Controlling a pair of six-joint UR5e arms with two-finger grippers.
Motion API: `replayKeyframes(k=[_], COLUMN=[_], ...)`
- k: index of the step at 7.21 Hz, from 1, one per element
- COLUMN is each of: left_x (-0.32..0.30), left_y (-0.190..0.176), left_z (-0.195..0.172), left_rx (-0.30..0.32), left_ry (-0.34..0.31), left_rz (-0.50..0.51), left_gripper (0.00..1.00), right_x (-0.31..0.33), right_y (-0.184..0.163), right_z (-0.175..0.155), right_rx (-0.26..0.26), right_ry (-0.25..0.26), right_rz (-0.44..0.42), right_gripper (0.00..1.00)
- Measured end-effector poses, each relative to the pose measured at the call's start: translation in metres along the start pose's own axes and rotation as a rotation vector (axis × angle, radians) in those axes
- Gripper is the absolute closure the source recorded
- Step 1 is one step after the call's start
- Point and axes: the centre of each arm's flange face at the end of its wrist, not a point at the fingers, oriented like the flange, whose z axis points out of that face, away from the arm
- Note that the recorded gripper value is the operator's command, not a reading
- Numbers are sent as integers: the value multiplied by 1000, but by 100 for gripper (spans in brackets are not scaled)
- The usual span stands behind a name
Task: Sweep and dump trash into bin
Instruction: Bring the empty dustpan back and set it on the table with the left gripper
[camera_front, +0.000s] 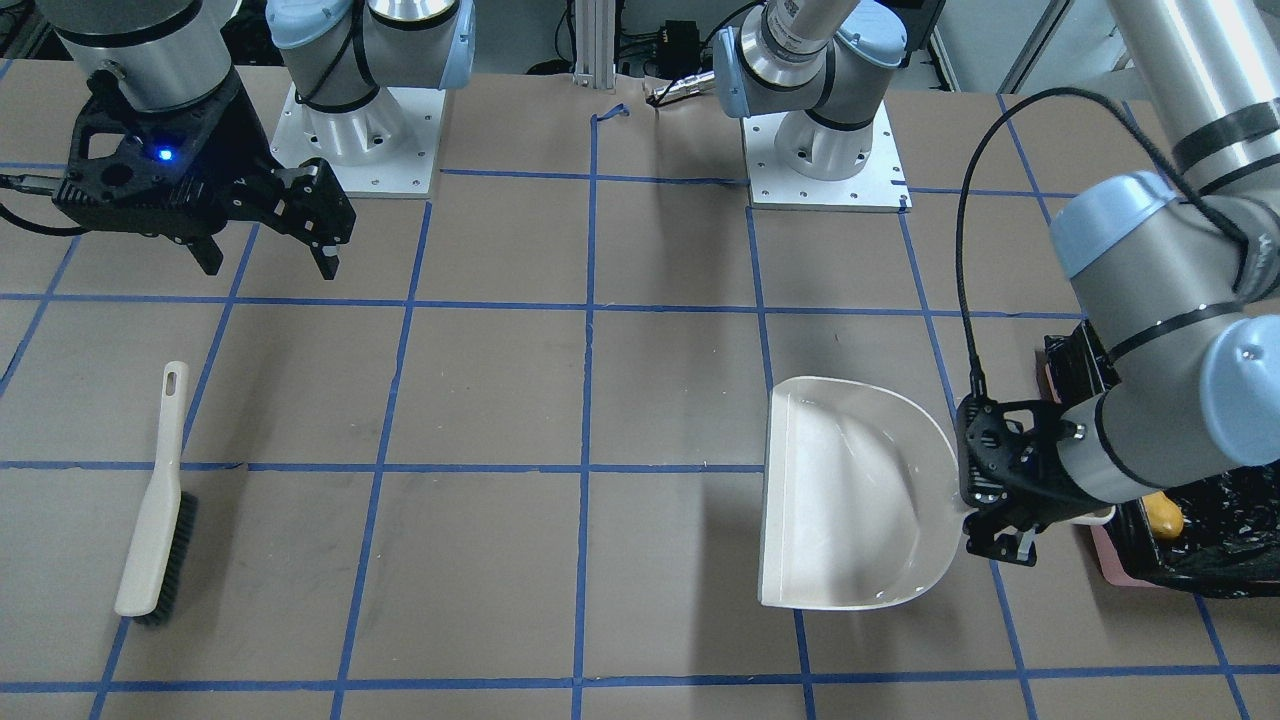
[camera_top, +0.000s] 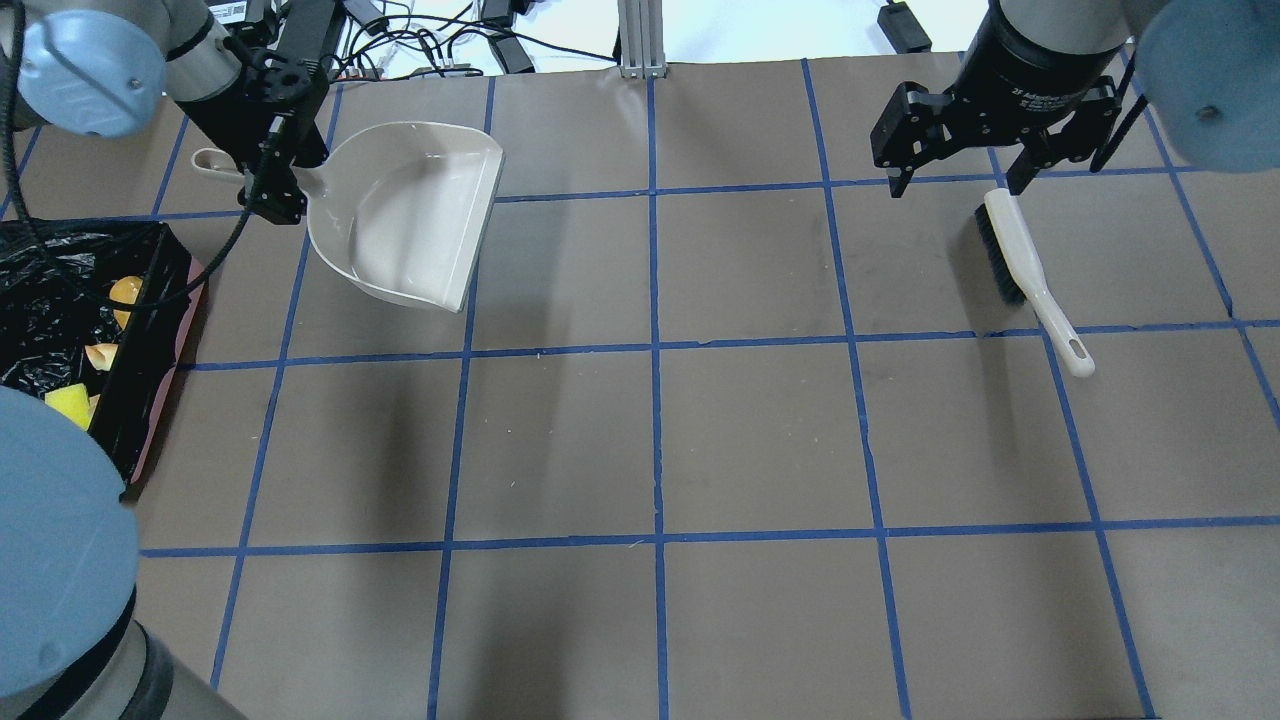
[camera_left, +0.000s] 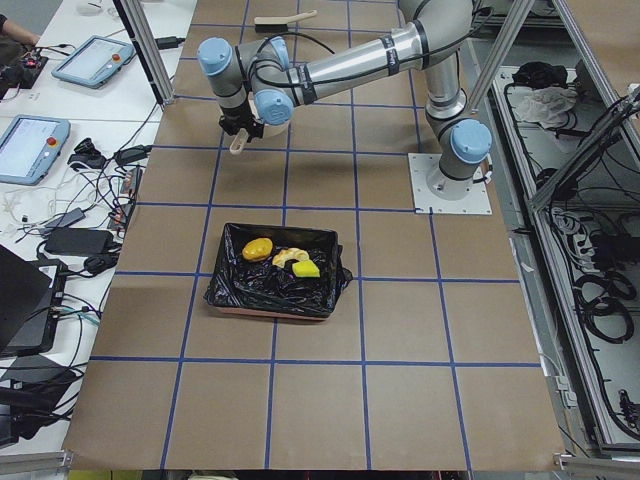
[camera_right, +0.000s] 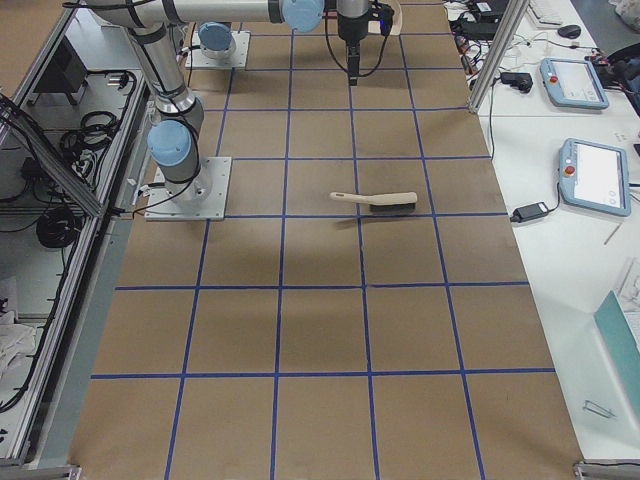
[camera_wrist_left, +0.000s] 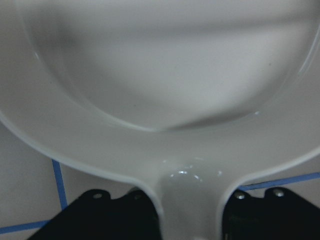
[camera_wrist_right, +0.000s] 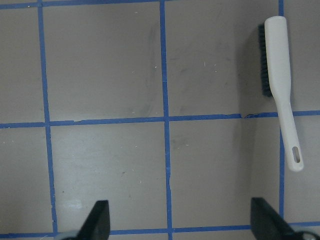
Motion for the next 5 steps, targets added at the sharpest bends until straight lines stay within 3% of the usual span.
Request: replayKeyframes(k=[2,5], left_x=[-22,-33], left_y=[-11,-26], left_z=[45,91], left_rx=[-2,7], left_ry=[14,69], left_rz=[-4,-119], left_gripper=[98,96], right_x=[1,1], right_y=[0,0], right_z=[0,1], right_rx=[-1,-2], right_ry=[0,1], right_rz=[2,2], right_gripper=[0,0])
